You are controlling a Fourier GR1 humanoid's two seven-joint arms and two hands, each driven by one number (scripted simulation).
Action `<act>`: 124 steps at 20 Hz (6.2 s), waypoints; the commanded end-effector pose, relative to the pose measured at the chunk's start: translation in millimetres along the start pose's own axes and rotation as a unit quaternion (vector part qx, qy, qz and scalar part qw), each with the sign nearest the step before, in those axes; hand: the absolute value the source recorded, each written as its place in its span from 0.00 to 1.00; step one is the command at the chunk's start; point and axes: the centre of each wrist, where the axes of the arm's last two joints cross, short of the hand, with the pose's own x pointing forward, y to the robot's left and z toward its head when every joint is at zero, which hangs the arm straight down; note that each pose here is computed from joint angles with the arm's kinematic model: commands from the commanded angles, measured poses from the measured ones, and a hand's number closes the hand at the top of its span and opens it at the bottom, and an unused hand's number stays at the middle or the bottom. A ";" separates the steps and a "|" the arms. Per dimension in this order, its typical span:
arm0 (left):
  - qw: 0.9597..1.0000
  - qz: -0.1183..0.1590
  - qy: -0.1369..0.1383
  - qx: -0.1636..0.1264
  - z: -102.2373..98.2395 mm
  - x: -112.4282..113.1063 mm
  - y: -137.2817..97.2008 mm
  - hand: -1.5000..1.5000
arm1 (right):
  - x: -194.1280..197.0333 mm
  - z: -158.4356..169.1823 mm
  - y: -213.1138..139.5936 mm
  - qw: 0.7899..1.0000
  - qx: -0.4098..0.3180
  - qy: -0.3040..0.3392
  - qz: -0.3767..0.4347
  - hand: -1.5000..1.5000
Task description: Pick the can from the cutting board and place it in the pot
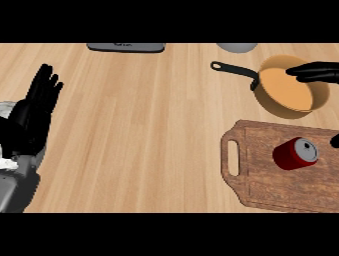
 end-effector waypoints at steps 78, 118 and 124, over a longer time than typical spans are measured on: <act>0.999 0.001 0.036 0.036 12.2 -13.7 16.2 0.50 | 26.0 -222.9 136.0 0.885 -0.264 0.382 0.038 1.00; 1.000 -0.003 0.000 0.018 -0.4 7.1 12.3 0.50 | -74.2 -99.0 38.1 0.632 -0.466 0.578 0.222 1.00; 1.000 0.001 0.001 0.018 3.7 -6.6 1.0 0.50 | -95.6 -81.4 33.2 0.632 -0.470 0.602 0.131 1.00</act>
